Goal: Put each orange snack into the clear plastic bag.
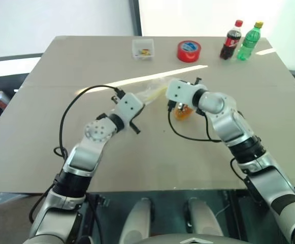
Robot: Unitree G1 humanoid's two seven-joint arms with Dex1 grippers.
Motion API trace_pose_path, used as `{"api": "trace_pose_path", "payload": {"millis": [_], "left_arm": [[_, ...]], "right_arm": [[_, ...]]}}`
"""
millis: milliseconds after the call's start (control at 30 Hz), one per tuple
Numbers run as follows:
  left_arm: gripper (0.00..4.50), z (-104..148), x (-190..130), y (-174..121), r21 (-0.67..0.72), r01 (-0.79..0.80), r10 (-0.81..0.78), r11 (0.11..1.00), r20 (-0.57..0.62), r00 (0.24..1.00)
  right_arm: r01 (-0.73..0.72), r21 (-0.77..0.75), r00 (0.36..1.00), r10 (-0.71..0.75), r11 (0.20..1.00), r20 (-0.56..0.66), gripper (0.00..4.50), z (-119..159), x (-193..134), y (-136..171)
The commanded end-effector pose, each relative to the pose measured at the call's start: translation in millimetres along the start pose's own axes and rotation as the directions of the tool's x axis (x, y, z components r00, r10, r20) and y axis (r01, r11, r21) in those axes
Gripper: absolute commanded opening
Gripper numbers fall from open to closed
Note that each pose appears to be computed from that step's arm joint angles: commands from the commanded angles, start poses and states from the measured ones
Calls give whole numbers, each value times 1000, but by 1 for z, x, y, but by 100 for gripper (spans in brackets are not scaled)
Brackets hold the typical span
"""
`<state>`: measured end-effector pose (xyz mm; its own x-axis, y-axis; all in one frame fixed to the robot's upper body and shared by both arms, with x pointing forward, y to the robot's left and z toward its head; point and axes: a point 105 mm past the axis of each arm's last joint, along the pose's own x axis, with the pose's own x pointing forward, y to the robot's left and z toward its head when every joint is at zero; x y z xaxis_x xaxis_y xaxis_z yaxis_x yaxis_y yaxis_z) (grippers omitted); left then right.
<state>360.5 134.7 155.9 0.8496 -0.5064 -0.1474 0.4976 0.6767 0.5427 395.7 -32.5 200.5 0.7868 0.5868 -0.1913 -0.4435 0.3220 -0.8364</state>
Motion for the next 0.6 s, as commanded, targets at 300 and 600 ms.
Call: {"api": "trace_pose_path", "payload": {"millis": [300,600], "left_arm": [[0,6,-3,5,4,-24,23,1000,43,999],[0,6,-2,4,-14,-28,29,999,49,998]], "right_arm": [[-217,552,975,152,805,162,447,16,-16,12],[-295,815,956,154,498,252,361,29,-25,14]]}}
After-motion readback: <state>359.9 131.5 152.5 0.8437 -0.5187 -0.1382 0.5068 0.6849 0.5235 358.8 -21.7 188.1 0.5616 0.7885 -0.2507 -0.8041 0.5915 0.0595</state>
